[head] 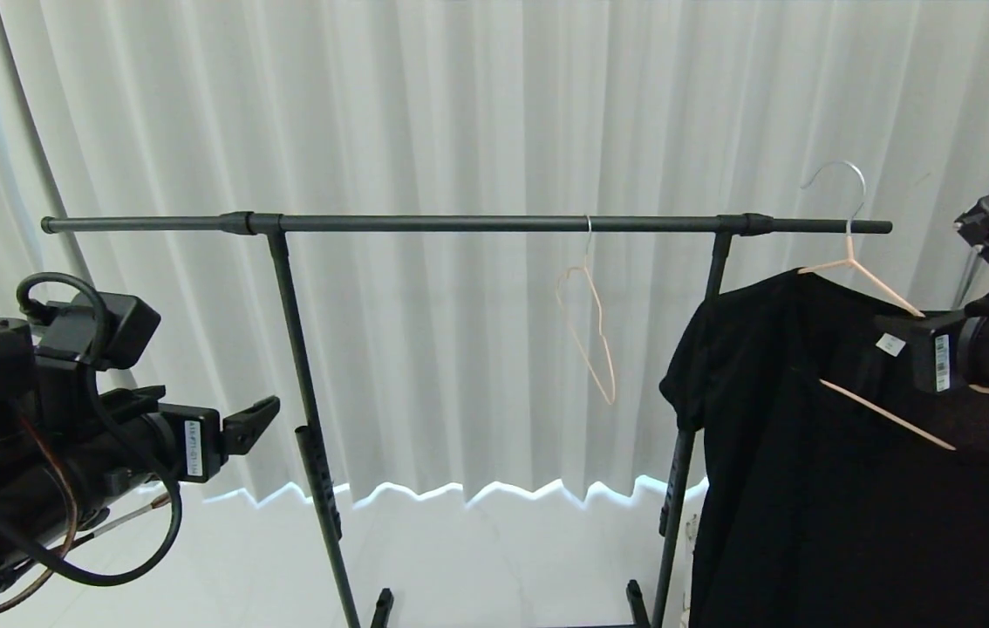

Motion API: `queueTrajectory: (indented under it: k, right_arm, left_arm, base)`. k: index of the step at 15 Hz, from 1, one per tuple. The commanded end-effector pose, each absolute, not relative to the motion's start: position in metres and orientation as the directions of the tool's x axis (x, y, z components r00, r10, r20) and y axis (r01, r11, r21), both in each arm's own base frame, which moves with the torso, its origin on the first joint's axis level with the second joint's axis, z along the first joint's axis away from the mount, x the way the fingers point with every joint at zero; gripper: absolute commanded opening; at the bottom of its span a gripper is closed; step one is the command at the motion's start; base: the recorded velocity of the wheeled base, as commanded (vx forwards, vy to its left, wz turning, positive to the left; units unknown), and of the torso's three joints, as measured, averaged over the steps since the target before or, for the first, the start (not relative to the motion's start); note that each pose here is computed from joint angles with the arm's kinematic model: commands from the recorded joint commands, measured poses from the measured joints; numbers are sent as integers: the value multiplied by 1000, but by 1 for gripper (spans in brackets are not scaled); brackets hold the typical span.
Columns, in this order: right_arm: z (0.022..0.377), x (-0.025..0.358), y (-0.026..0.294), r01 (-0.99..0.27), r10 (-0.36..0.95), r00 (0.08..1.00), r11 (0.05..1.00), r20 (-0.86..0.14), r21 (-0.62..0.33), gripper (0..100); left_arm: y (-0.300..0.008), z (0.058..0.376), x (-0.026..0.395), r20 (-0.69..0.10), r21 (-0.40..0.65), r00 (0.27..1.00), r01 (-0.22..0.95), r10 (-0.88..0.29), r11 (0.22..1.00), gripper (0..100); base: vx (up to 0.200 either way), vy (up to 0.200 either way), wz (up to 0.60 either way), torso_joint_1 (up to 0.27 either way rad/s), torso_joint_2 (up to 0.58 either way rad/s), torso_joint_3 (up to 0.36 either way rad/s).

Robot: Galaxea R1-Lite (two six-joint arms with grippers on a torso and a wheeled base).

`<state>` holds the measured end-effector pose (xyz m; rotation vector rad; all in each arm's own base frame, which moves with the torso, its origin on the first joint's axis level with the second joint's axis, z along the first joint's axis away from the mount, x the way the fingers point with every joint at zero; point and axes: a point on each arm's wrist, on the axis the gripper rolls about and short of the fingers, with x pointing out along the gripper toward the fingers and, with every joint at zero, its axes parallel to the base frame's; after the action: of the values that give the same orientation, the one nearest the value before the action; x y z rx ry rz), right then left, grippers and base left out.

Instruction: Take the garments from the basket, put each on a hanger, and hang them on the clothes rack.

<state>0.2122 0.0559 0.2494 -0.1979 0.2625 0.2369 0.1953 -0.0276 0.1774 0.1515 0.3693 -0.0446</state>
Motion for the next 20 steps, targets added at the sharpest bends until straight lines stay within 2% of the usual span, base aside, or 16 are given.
queueTrajectory:
  k: [1,16,20]
  right_arm:
    - [249,215,63,-281,228,931,946,-284,-159,0]
    - [241,228,71,-304,242,916,939,-321,-159,0]
    - [234,232,72,-306,239,908,940,-345,-153,0]
  left_arm:
    - [-28,177,195,-363,139,932,72,-17,988,100]
    - [-33,178,193,-358,142,933,100,-43,985,100]
    - [-34,178,193,-360,144,932,104,-46,984,100]
  base:
    - [200,0,0,2,12,2]
    - [200,0,0,6,3,3]
    - [0,0,0,0,0,0]
